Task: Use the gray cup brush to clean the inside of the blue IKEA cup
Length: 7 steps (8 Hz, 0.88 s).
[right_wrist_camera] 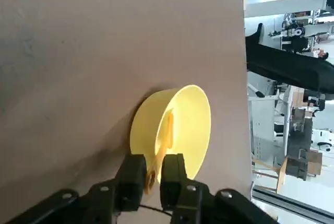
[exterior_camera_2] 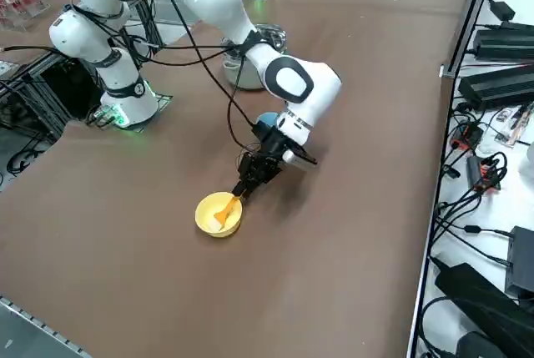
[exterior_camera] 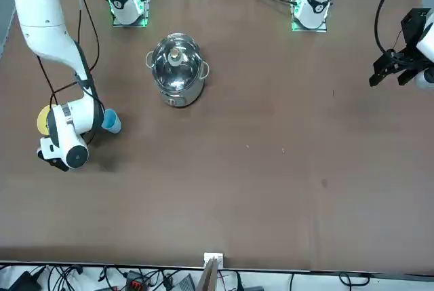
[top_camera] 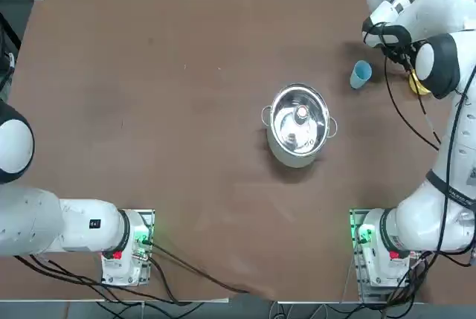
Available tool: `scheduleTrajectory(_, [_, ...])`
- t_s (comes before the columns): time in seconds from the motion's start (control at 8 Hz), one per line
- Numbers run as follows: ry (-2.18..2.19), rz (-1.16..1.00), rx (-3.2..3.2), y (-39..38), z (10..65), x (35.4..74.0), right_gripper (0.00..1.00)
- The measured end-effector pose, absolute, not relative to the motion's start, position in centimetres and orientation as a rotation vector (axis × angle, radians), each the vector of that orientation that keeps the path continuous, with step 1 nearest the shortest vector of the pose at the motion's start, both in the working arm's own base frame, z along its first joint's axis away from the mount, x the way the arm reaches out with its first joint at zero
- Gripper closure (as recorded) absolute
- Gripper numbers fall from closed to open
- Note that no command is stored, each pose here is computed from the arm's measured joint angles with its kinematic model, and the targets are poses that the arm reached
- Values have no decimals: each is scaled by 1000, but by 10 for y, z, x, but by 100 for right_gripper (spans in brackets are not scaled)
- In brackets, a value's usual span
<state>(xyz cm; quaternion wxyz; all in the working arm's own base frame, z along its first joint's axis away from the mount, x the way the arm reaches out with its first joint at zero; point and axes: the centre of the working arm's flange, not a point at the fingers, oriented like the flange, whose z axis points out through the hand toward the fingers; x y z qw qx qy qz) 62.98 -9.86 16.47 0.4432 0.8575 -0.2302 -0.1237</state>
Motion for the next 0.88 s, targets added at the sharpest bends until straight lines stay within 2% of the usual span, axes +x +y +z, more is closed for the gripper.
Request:
scheduleTrajectory(0.38, [-582,-302,2118,-99,171,634,97])
scheduleTrajectory(0.88, [-606,-324,2124,-103,222,657,97])
